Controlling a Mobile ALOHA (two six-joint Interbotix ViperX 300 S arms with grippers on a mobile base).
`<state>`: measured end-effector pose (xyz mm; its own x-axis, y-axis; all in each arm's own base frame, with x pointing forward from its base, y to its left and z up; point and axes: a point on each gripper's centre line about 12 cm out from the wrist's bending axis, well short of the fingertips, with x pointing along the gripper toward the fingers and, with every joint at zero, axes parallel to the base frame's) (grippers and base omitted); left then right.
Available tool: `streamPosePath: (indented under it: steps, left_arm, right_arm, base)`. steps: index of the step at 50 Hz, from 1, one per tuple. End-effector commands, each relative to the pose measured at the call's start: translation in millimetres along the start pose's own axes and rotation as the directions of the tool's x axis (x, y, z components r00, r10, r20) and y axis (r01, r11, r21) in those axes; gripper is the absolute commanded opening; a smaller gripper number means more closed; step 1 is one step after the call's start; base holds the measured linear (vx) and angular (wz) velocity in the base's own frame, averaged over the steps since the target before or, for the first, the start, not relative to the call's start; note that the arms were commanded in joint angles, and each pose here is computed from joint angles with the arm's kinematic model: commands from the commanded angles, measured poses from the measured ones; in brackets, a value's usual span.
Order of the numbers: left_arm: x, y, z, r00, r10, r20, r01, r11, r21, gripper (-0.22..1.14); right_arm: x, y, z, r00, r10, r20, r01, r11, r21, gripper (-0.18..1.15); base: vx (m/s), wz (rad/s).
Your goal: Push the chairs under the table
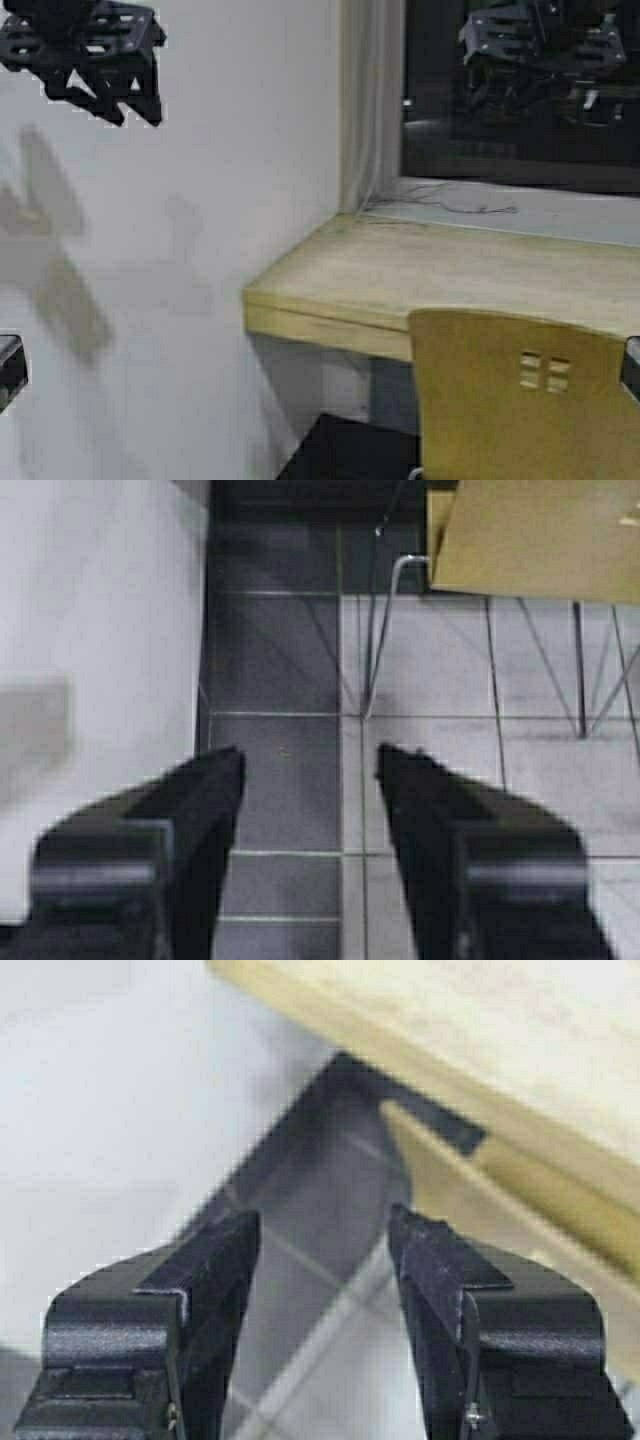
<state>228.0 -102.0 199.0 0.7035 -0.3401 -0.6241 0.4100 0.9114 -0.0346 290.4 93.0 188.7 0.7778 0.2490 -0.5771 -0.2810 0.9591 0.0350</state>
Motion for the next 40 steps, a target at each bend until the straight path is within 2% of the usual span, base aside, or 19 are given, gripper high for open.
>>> streamPosePath:
  steps: [1, 16, 40]
  left_arm:
    - [-2.9, -0.6, 12.3, 0.999, -0.001, 0.041, 0.002, 1.0, -0.015, 0.81]
    - [-1.4, -0.5, 10.7, 0.999, -0.001, 0.034, 0.002, 1.0, -0.027, 0.81]
    - [-3.6, -1.0, 5.1, 1.0, -0.005, 0.013, 0.006, 0.999, -0.05, 0.81]
  right_arm:
    - [-1.3, 1.6, 15.3, 0.999, 0.004, 0.037, -0.004, 1.0, 0.001, 0.8]
    - [0.3, 2.2, 25.8, 0.999, 0.005, 0.04, -0.008, 0.997, 0.076, 0.8]
    - [-3.9, -9.3, 32.4, 0.998, -0.025, 0.058, 0.019, 0.995, 0.102, 0.8]
  base:
    - [-0.27, 0.21]
    - [-0.26, 0.17]
    - [-0.32, 0.2]
